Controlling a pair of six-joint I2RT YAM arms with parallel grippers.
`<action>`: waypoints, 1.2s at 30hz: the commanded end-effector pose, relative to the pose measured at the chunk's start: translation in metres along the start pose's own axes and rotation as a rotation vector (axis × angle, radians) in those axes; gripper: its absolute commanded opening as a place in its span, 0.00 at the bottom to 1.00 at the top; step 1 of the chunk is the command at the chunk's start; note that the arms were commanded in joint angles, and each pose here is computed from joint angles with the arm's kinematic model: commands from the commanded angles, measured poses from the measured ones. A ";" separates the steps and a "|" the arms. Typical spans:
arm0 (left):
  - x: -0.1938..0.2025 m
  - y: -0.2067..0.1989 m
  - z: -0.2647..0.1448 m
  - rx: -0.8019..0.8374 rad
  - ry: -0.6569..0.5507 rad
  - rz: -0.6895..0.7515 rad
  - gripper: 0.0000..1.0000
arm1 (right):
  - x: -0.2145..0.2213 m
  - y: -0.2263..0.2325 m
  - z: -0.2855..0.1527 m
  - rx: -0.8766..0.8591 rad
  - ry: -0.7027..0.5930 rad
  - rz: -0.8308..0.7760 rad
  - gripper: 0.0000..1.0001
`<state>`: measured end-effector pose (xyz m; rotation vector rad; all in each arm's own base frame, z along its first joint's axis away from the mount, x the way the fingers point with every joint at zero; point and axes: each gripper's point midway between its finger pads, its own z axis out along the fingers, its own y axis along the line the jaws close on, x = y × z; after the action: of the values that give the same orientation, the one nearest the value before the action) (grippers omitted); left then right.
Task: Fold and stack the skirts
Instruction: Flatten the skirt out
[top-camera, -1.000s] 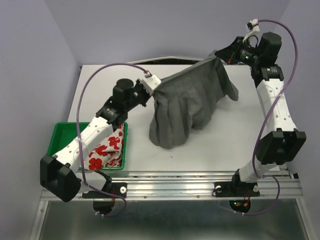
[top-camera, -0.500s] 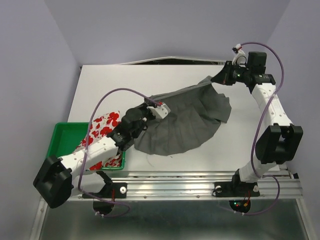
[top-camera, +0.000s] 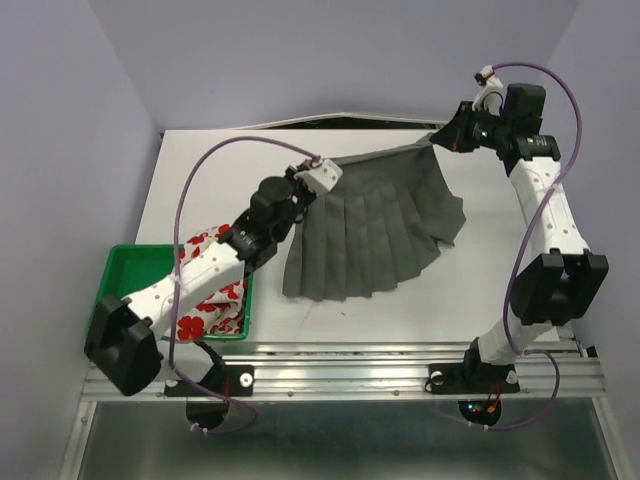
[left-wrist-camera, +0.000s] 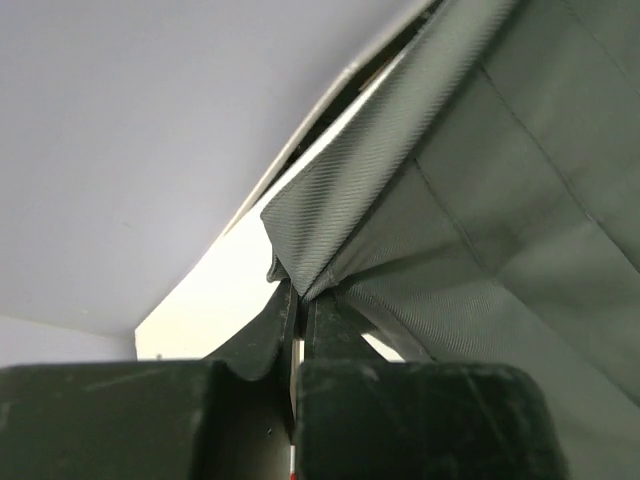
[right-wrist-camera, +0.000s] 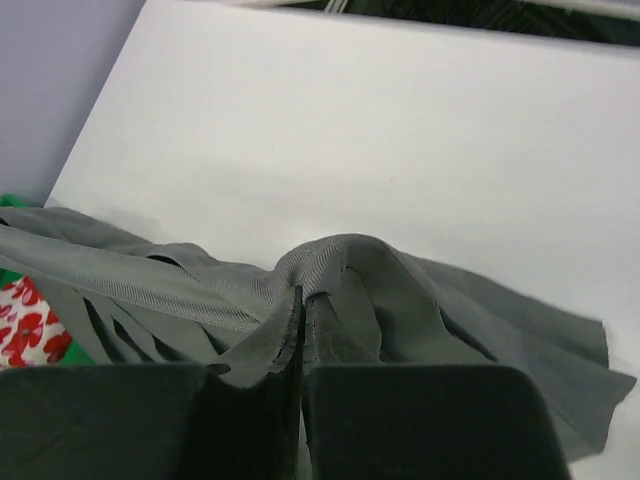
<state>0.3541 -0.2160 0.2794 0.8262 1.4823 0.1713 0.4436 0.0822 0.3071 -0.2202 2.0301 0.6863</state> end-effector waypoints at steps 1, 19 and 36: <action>0.005 0.087 0.035 -0.262 0.107 -0.174 0.00 | -0.075 -0.077 0.018 0.220 -0.228 -0.035 0.01; -0.074 0.280 0.117 -0.711 -0.104 -0.189 0.00 | -0.246 -0.058 0.021 0.066 -0.743 -0.153 0.01; 0.106 -0.047 0.028 0.063 0.099 0.140 0.72 | 0.155 -0.085 0.056 -0.036 0.177 -0.045 0.01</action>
<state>0.4000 -0.1881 0.0895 1.0609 1.7293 0.3022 0.4671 0.0860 0.1152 -0.2203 2.1613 0.8227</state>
